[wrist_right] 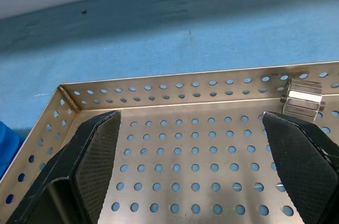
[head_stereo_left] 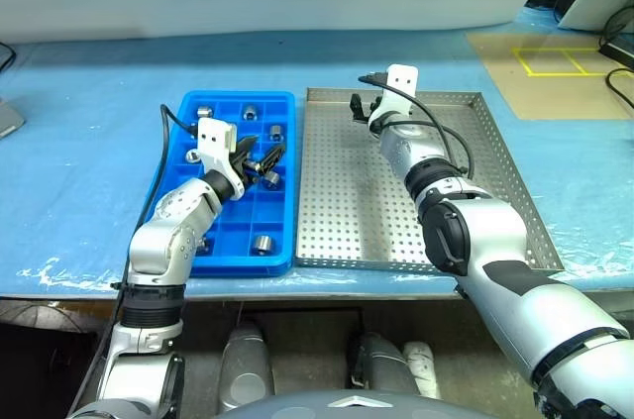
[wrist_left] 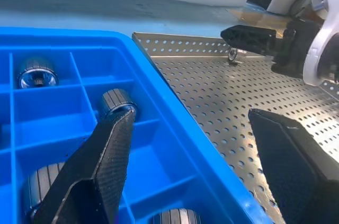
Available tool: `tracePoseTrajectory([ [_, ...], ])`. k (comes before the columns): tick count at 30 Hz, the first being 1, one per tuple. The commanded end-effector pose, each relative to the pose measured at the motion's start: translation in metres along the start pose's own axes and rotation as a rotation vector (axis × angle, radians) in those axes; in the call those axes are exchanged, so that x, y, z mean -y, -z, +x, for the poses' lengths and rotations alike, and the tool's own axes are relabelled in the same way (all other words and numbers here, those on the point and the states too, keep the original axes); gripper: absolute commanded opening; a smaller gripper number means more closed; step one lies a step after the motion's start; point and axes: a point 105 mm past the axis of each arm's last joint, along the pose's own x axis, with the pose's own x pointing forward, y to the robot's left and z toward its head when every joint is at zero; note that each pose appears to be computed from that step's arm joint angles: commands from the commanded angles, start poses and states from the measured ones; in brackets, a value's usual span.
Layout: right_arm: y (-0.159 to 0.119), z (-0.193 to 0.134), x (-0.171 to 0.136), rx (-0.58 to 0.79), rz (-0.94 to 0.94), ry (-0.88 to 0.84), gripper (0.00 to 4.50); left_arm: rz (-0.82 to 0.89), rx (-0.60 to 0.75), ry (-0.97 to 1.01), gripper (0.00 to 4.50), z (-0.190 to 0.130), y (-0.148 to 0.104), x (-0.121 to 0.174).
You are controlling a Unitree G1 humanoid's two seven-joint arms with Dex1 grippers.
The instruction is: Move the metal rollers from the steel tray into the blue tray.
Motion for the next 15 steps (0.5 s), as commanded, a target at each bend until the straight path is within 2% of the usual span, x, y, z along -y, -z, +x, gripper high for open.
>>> tracePoseTrajectory([
  [1, -0.014, 0.000, 0.000, 0.055, -0.005, -0.011, 4.47, 0.005, 0.059, 0.017, 3.66, -0.004, -0.014, 0.010],
  [15, -0.038, 0.001, 0.000, 0.106, 0.065, 0.028, 4.47, -0.004, 0.090, -0.015, 3.66, -0.003, -0.019, 0.005],
])
